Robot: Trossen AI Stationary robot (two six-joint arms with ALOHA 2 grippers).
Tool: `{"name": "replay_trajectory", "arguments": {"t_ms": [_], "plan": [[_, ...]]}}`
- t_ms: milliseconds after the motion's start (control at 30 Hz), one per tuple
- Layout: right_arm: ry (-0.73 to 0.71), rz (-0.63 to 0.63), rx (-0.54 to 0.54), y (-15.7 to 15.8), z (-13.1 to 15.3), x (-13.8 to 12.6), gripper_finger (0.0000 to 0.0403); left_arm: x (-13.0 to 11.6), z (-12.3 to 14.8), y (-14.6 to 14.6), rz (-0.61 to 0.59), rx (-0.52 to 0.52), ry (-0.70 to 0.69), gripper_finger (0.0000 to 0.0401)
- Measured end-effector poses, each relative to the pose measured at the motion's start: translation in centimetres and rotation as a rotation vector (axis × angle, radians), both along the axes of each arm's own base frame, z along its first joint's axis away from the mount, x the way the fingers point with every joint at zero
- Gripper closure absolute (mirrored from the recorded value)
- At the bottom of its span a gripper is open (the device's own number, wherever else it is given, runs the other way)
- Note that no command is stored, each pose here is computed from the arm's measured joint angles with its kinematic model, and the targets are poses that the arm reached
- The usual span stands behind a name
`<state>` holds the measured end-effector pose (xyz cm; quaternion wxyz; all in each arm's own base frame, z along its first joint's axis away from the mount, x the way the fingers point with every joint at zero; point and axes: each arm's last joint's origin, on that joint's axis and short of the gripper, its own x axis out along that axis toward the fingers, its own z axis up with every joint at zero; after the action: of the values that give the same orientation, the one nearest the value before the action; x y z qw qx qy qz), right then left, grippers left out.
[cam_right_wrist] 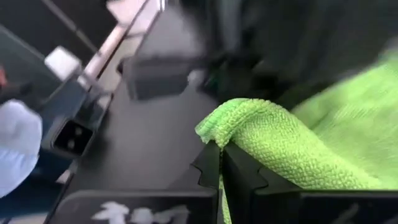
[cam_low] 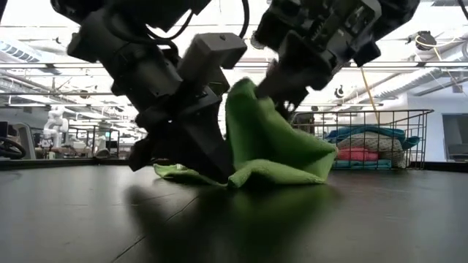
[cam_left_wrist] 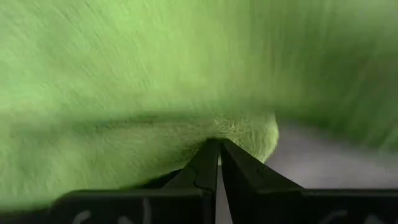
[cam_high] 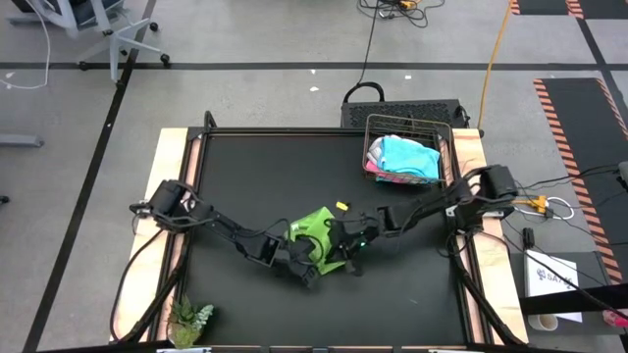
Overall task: Fold microfiber towels
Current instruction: Fold the green towel
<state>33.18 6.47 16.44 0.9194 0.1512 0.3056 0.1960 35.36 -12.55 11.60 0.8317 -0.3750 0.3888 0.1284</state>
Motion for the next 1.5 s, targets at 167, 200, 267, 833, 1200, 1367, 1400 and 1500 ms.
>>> {"name": "replay_trajectory", "arguments": {"t_ms": [167, 200, 267, 833, 1200, 1367, 1400, 1500], "plan": [[0.107, 0.081, 0.034, 0.6, -2.1, 0.3, 0.0402, 0.8, 0.1, 1.5, 0.040, -0.005, -0.031, 0.0375], [0.117, 0.086, 0.040, 0.6, -2.3, 0.4, 0.0402, 0.9, 0.2, 1.8, 0.040, -0.002, -0.046, 0.0375], [0.125, 0.081, 0.040, 0.6, -2.4, 0.4, 0.0403, 1.2, 0.4, 2.2, 0.044, -0.003, -0.070, 0.0375], [0.264, 0.102, -0.036, -0.1, -3.7, -0.6, 0.0403, 0.3, 0.6, -1.4, -0.121, -0.243, -0.022, 0.0375], [0.312, 0.088, 0.030, 0.0, -3.5, -0.8, 0.0385, 0.1, 2.0, 1.0, -0.044, -0.071, -0.020, 0.0375], [0.288, 0.094, 0.058, 0.1, -1.8, -1.2, 0.0346, -2.3, 5.8, 3.9, 0.064, 0.032, 0.088, 0.0375], [0.277, 0.093, 0.059, 0.1, -1.5, -1.3, 0.0338, -2.8, 6.5, 4.5, 0.098, 0.041, 0.105, 0.0375], [0.238, 0.079, 0.025, -0.1, -0.8, -1.3, 0.0319, -3.5, 7.8, 6.1, 0.175, 0.057, 0.115, 0.0375]]}}
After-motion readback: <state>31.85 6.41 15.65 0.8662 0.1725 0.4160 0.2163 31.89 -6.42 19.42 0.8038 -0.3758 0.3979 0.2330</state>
